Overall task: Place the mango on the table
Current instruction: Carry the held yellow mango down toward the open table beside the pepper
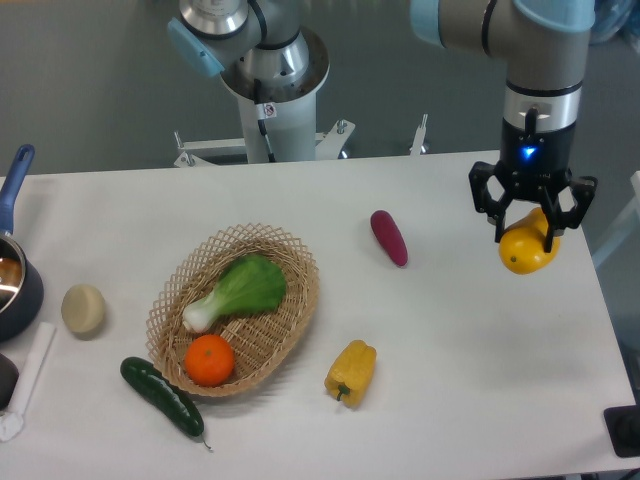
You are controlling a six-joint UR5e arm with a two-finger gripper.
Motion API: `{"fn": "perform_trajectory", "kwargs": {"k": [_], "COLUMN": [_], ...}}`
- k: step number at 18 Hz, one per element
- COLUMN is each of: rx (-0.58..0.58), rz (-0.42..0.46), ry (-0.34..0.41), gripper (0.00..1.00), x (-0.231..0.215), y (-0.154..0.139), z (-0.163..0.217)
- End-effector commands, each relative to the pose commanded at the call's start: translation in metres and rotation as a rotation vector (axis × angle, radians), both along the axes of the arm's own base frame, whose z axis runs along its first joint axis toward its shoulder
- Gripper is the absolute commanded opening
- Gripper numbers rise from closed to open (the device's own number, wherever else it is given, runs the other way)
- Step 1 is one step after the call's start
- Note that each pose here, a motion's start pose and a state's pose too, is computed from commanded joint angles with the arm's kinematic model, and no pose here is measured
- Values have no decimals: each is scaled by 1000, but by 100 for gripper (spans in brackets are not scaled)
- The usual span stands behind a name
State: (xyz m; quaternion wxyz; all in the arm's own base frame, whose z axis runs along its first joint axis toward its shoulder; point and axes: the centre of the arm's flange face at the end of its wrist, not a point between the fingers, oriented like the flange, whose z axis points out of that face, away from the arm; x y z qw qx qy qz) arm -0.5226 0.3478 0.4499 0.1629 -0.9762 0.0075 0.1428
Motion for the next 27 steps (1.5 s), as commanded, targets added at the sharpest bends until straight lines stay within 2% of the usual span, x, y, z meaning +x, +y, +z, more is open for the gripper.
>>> {"fn": "perform_trajectory", "kwargs": {"k": [11,15,20,24,27], "rx": [1,11,12,-18,-17], "rz": [31,93,200,200,180], "ry": [-43,-88,-194,-260,-254], "gripper": [41,41,41,41,41], "x": [13,18,30,31,23], "y": [1,5,19,38,53], "z": [-15,-31,-69,-109,-133]}}
